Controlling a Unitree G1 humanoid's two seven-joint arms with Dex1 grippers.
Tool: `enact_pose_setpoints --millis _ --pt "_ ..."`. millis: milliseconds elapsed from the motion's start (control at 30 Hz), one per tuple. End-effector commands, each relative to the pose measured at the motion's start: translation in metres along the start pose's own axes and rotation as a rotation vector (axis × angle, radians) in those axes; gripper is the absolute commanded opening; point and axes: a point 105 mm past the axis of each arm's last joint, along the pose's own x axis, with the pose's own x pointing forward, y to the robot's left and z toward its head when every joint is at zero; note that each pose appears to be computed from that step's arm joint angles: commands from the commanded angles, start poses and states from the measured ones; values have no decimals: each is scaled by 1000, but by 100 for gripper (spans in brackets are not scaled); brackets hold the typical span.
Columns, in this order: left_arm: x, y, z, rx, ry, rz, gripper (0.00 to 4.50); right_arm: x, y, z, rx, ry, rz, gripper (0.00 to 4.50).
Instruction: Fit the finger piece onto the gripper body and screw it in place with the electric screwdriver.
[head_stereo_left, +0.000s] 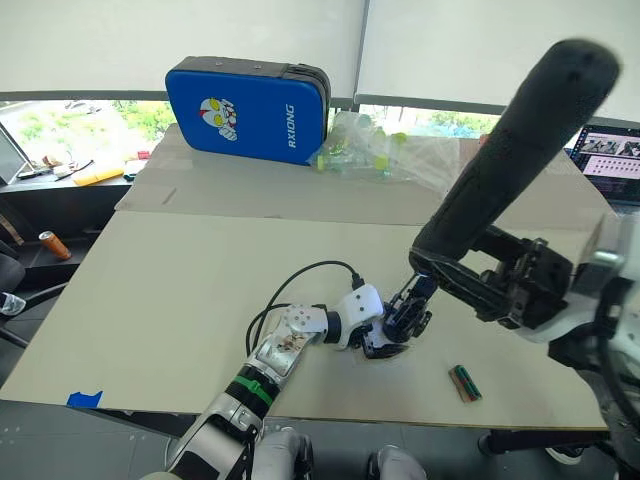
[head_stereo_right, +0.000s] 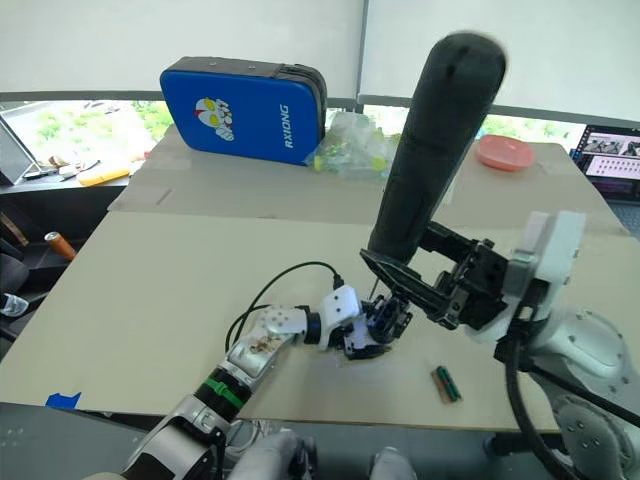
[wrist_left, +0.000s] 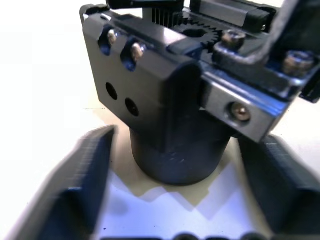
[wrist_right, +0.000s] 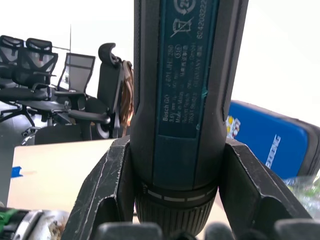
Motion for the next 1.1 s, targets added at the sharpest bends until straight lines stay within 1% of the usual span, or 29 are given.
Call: enact_pose_setpoints --millis 33,100,167,267,300,367,400,433,467,500,533,567,600,633,733,767,800,833,900,967,1033,1100 --pt "-7 1 -7 -29 23 -4 446 -2 8 30 -47 -68 17 194" --pt "-16 11 1 -5 -11 42 446 -2 7 42 -52 -86 10 194" --pt "-33 20 9 7 -52 68 446 -8 1 55 -51 -74 -7 194" --pt "-62 31 20 -4 -118 76 446 -27 -18 65 -18 25 -63 194" --pt "-67 33 22 -8 -130 77 446 -32 -22 67 -6 50 -77 194" --pt "-88 37 30 -46 -185 31 446 -61 -42 57 62 254 -135 194" --pt "-99 36 34 -52 -212 -17 446 -77 -52 52 126 350 -179 194" --pt "-106 34 37 -53 -229 -52 446 -88 -58 50 173 409 -208 194" --pt "-118 36 43 -26 -268 -74 446 -106 -65 39 215 533 -255 194" --pt "-129 39 46 2 -284 -79 446 -124 -73 30 279 637 -309 194" --pt "-137 41 48 21 -293 -79 446 -136 -77 24 323 705 -343 194" --pt "-143 44 48 38 -291 -79 446 -147 -80 20 375 757 -372 194" --pt "-150 46 46 54 -267 -76 446 -158 -87 13 427 807 -414 194" --pt "-158 49 42 58 -242 -67 446 -172 -93 2 452 900 -460 194" --pt "-179 53 32 39 -194 -51 446 -224 -103 -36 497 1256 -577 194" --pt "-183 54 29 43 -180 -36 446 -240 -103 -46 518 1355 -603 194" --pt "-187 55 27 49 -175 -24 446 -253 -103 -53 527 1421 -611 194" --pt "-191 55 25 60 -170 -10 446 -263 -103 -61 531 1468 -593 194" --pt "-194 55 24 73 -164 13 446 -276 -104 -70 516 1523 -567 194" --pt "-199 56 22 75 -162 51 446 -288 -110 -79 493 1543 -584 194" --pt "-203 56 20 82 -151 86 446 -289 -117 -87 474 1530 -584 194" --pt "-207 56 18 78 -137 114 446 -290 -121 -93 463 1546 -562 194"
